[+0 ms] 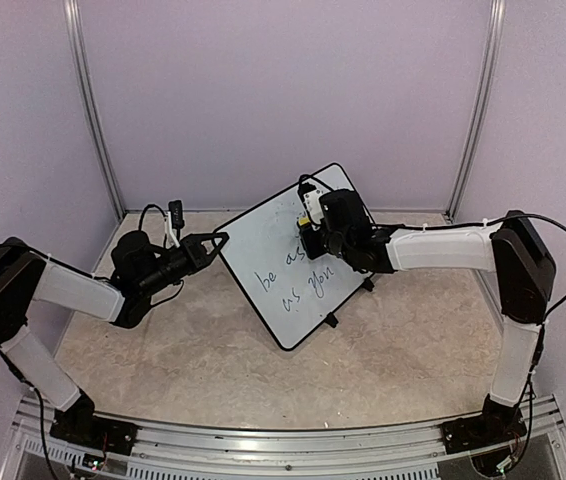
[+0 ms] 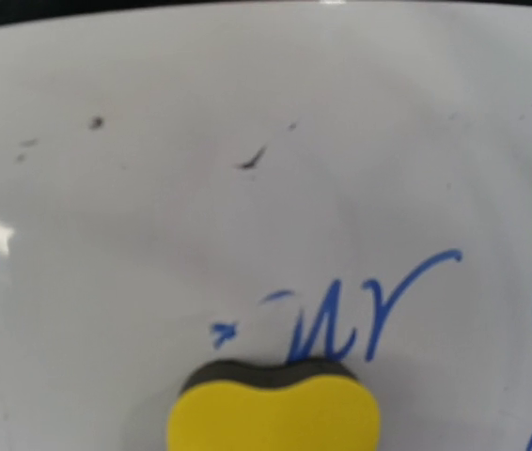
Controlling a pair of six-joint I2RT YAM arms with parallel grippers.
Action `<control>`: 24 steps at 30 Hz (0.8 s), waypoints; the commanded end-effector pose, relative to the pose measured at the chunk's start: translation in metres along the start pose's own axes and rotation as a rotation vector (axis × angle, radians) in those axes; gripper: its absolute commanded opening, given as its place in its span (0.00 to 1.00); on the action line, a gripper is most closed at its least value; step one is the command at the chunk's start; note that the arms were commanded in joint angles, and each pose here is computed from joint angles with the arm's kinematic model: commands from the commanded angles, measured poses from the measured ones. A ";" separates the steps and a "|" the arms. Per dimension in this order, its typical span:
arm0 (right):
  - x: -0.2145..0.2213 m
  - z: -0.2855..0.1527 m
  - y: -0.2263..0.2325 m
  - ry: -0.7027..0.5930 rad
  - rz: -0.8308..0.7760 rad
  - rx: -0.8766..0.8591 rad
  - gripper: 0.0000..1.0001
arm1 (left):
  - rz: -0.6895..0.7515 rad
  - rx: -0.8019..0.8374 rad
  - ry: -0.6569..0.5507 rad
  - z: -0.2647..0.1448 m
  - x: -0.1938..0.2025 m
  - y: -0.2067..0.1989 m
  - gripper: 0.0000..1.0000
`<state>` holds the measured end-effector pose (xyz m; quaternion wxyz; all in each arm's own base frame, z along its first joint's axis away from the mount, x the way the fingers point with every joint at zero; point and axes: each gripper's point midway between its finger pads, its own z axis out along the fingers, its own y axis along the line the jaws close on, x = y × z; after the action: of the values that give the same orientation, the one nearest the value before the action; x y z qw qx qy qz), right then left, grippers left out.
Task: Erase the whiteboard
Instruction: Erase the whiteboard at the center of the board.
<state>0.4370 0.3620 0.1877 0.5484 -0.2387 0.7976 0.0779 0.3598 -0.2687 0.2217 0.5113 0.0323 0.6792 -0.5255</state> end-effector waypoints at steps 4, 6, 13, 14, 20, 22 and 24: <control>0.012 0.002 0.045 0.050 0.000 -0.193 0.17 | 0.087 0.178 0.008 -0.004 -0.003 -0.045 0.00; 0.011 0.003 0.047 0.051 0.001 -0.202 0.18 | 0.089 0.177 0.006 -0.005 -0.004 -0.046 0.00; 0.006 0.006 0.044 0.037 -0.006 -0.178 0.18 | 0.085 0.185 0.005 -0.005 -0.004 -0.048 0.00; 0.003 0.008 0.040 0.029 -0.008 -0.152 0.18 | 0.084 0.186 0.005 -0.005 -0.004 -0.048 0.00; 0.000 0.022 0.032 -0.028 -0.007 -0.077 0.15 | 0.085 0.187 0.003 -0.005 -0.005 -0.048 0.00; 0.000 0.025 0.034 -0.050 0.016 -0.081 0.14 | 0.086 0.185 0.006 -0.005 -0.004 -0.048 0.00; -0.001 0.026 0.035 -0.084 0.043 -0.088 0.14 | 0.086 0.184 0.005 -0.005 -0.004 -0.048 0.00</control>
<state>0.4426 0.3914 0.2063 0.5731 -0.2419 0.7734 0.1220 0.3615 -0.2670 0.2215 0.5122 0.0244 0.6796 -0.5246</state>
